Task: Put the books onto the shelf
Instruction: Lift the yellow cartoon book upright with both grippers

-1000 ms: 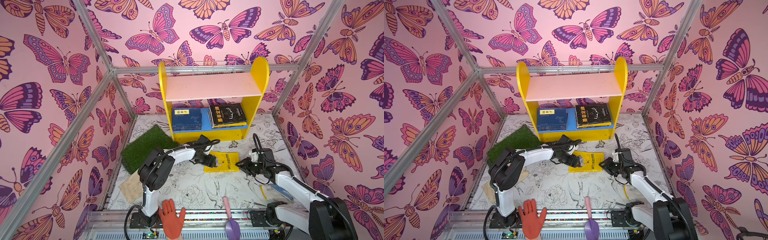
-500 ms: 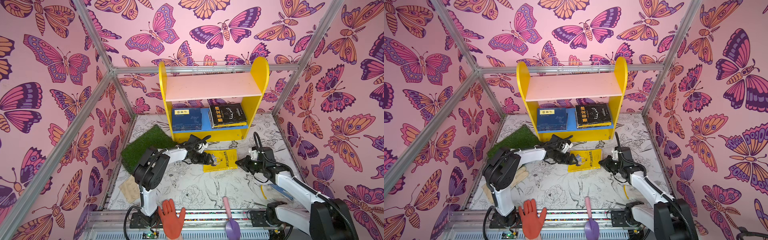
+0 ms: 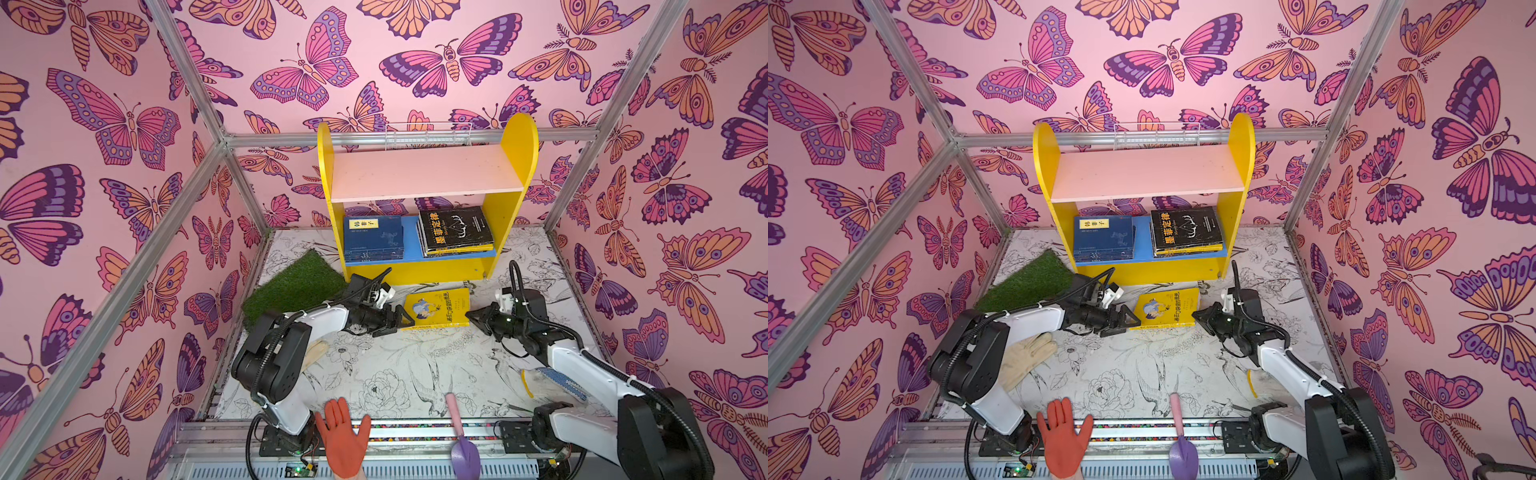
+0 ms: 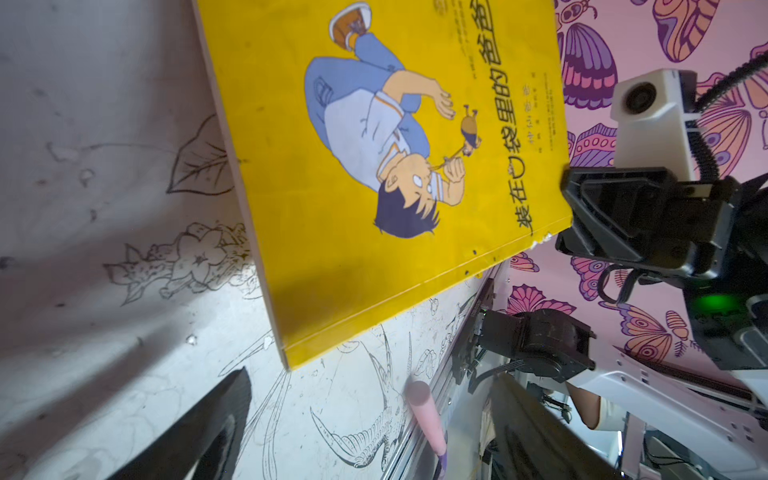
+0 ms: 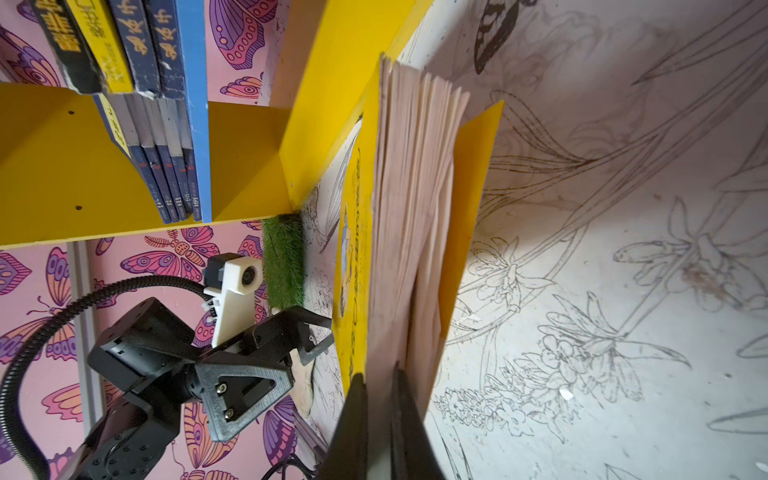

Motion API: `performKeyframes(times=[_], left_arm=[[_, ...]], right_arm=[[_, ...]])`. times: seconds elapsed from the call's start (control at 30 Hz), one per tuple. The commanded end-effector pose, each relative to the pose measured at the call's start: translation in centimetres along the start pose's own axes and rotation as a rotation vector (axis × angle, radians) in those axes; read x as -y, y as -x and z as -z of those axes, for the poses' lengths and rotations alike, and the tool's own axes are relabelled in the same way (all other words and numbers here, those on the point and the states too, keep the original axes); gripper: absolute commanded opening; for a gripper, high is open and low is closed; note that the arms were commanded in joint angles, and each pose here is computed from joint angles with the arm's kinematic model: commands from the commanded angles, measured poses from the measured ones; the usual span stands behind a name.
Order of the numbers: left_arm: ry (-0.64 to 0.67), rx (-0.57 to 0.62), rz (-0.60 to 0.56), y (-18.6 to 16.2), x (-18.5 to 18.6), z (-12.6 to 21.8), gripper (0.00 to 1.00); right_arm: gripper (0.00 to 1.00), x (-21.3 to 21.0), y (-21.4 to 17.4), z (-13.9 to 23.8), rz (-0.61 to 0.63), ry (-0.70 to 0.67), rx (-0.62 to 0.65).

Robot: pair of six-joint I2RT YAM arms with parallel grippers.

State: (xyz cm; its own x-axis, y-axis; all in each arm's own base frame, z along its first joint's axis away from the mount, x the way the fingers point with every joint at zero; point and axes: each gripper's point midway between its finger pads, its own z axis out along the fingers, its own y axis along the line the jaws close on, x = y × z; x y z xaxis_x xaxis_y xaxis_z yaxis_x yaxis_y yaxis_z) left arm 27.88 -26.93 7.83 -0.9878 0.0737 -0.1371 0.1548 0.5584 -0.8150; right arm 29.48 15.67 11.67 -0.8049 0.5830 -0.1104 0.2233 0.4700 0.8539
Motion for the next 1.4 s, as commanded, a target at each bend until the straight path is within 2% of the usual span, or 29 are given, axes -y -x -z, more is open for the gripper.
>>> performKeyframes(times=[0.0,0.13,0.3,0.5,0.67,0.7,0.73,0.9,1.17,1.2,1.27,1.3,1.37], left_arm=[[-0.040,-0.029,0.046,0.2,0.0,-0.5,0.90],[-0.083,-0.013,0.095,1.8,0.0,-1.7,0.87],[-0.164,0.083,0.123,4.6,1.0,-2.2,0.80],[-0.251,0.187,-0.028,6.8,3.3,-1.4,0.79],[-0.269,0.193,-0.064,7.0,4.4,-1.5,0.79],[-0.282,0.177,0.054,6.9,4.7,-1.5,0.38],[-0.283,0.174,0.085,6.8,4.9,-1.4,0.18],[-0.270,0.207,-0.027,5.8,6.8,0.2,0.04],[-0.164,0.248,-0.272,2.3,10.5,3.4,0.00],[-0.164,0.264,-0.302,1.9,11.2,4.0,0.00],[-0.177,0.301,-0.348,1.5,12.5,5.3,0.00],[-0.190,0.326,-0.373,1.5,13.5,6.1,0.00],[-0.230,0.369,-0.413,1.6,15.4,7.3,0.00]], right_arm=[[0.00,-4.7,1.4,0.4,0.035,0.148,0.032],[0.00,-5.3,1.7,0.6,0.042,0.157,0.041],[0.00,-4.9,1.4,0.5,0.041,0.137,0.024],[0.00,-3.1,0.5,0.4,0.042,0.074,-0.007],[0.00,-2.4,0.2,0.4,0.037,0.055,-0.014],[0.00,-2.3,0.2,0.4,0.041,0.050,-0.013],[0.00,-2.4,0.2,0.5,0.045,0.047,-0.011],[0.00,-2.3,0.6,0.9,0.062,0.021,0.012],[0.01,-2.6,1.5,1.3,0.074,-0.008,0.046],[0.08,-2.4,1.7,1.6,0.073,-0.029,0.057],[0.29,-1.4,2.4,2.4,0.057,-0.089,0.102],[0.37,-0.8,2.8,2.9,0.050,-0.120,0.134],[0.43,0.2,3.6,4.1,0.043,-0.178,0.207]])
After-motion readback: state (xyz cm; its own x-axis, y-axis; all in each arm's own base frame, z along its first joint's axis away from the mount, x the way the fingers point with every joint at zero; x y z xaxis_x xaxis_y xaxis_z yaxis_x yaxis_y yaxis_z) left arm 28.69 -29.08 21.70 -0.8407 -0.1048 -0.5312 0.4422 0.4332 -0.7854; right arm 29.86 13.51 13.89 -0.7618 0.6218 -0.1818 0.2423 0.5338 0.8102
